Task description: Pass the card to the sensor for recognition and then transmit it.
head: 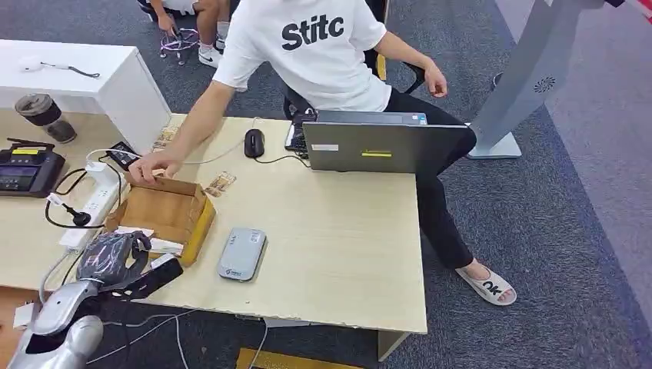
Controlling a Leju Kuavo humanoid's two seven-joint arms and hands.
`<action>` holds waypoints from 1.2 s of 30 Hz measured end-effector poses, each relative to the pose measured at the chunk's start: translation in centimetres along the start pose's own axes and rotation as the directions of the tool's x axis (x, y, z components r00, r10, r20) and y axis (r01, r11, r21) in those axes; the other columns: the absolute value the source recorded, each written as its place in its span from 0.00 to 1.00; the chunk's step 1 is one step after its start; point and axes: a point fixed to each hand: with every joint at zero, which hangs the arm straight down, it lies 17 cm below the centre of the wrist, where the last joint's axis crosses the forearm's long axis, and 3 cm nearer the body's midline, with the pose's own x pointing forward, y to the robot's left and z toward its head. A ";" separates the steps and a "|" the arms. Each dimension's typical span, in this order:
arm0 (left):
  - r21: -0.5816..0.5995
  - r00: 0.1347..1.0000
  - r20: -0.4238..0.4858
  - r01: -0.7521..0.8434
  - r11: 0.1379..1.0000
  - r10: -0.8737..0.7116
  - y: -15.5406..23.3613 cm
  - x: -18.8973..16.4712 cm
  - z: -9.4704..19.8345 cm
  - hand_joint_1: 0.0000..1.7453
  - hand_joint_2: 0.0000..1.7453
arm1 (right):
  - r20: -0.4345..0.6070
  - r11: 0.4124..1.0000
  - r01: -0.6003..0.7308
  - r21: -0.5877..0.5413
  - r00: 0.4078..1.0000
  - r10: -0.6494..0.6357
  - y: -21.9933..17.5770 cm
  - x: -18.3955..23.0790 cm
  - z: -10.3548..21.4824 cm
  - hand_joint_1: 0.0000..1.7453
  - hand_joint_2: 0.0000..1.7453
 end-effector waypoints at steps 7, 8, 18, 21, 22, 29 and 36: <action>-0.002 1.000 -0.008 0.000 1.000 0.000 -0.1 -0.2 0.0 0.92 1.00 | 0.000 1.000 0.000 0.000 1.000 0.000 0.0 0.0 0.0 0.00 1.00; -0.001 1.000 -0.008 0.000 1.000 0.000 -0.1 -0.2 0.0 0.94 1.00 | 0.000 1.000 -0.001 0.000 1.000 0.001 0.0 0.0 0.0 0.00 1.00; 0.055 1.000 -0.023 0.009 0.998 -0.007 1.9 -1.1 -0.8 1.00 1.00 | 0.005 1.000 -0.012 -0.003 1.000 0.012 -0.1 0.0 0.0 0.00 1.00; 0.088 1.000 -0.027 0.007 0.996 -0.005 3.3 -1.5 -1.3 1.00 1.00 | 0.006 1.000 -0.012 -0.003 1.000 0.012 -0.1 0.0 0.0 0.00 1.00; 0.099 1.000 -0.027 0.010 0.995 -0.007 3.9 -1.6 -1.4 1.00 1.00 | 0.007 1.000 -0.013 -0.003 1.000 0.013 -0.1 0.0 0.0 0.00 1.00; 0.126 0.999 -0.034 0.016 0.992 -0.012 5.2 -2.2 -1.8 1.00 1.00 | 0.007 1.000 -0.013 -0.003 1.000 0.013 -0.1 0.0 0.0 0.00 1.00; 0.161 0.999 -0.028 0.025 0.987 -0.021 7.0 -2.4 -2.3 1.00 1.00 | 0.009 1.000 -0.013 -0.003 1.000 0.013 -0.1 0.1 0.0 0.00 1.00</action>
